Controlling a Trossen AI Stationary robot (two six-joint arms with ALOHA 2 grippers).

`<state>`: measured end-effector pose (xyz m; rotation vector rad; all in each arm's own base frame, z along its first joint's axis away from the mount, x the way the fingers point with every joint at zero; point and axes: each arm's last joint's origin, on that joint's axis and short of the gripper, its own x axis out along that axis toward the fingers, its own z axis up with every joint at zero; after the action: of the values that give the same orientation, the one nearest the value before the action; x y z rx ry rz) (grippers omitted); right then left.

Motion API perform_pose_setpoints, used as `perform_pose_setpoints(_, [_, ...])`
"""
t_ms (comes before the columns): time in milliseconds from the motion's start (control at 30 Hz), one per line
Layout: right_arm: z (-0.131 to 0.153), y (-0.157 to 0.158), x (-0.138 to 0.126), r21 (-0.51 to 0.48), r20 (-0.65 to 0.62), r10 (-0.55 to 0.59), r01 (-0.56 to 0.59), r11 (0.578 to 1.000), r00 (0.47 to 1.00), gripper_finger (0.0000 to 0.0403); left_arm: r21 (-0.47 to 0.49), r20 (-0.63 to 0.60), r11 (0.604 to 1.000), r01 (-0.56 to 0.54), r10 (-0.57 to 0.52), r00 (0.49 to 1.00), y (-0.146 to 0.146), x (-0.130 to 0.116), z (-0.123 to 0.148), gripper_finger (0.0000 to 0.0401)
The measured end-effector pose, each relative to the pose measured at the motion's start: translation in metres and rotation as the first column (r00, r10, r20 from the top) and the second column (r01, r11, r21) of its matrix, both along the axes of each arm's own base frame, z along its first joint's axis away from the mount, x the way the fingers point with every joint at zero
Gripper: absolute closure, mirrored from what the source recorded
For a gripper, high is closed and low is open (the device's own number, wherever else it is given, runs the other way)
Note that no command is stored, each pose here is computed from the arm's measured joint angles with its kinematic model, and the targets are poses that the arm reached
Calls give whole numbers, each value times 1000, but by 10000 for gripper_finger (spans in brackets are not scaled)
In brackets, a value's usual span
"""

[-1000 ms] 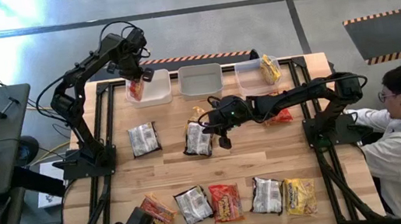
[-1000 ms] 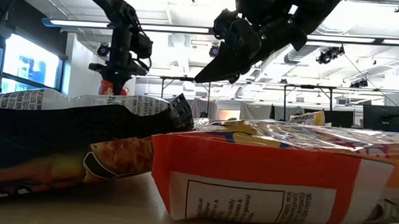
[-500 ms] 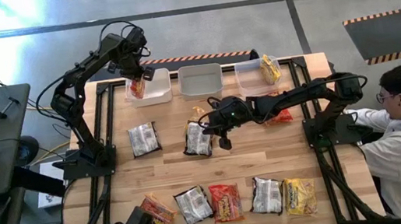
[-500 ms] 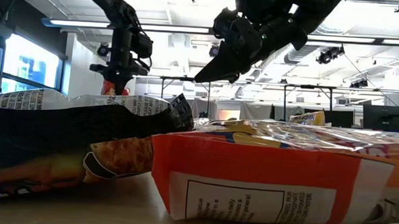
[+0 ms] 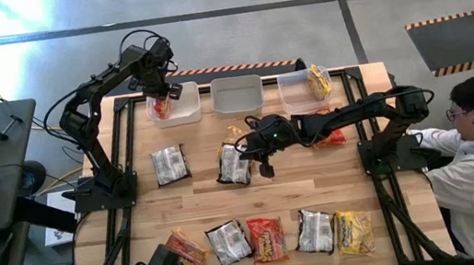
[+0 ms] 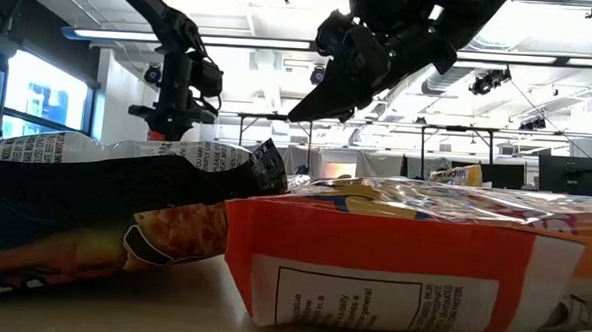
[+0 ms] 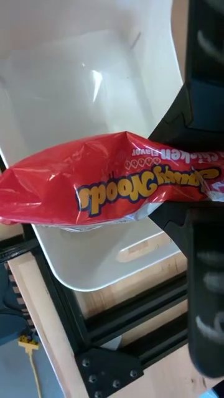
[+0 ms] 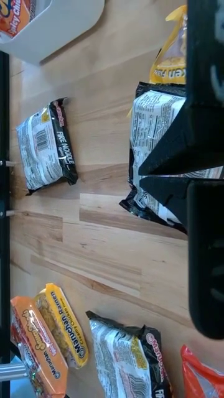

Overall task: Sort Maruchan noodles
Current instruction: Put the orange noodle pack into the white bin

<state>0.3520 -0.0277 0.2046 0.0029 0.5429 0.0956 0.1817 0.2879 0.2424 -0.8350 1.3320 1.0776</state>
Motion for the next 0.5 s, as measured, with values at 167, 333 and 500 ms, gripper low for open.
perform_pose_setpoints(167, [0,0,0,2,0,-1,1,1000,1000,403,6,-2,1000,-23,23,1000,0,0,0,345])
perform_pose_setpoints(333, [0,0,0,0,0,0,0,1000,1000,403,7,-4,1000,-23,23,1000,0,0,0,345])
perform_pose_setpoints(500, [0,1,0,3,-1,0,0,1000,1000,403,10,-3,1000,-25,25,1000,0,0,0,324])
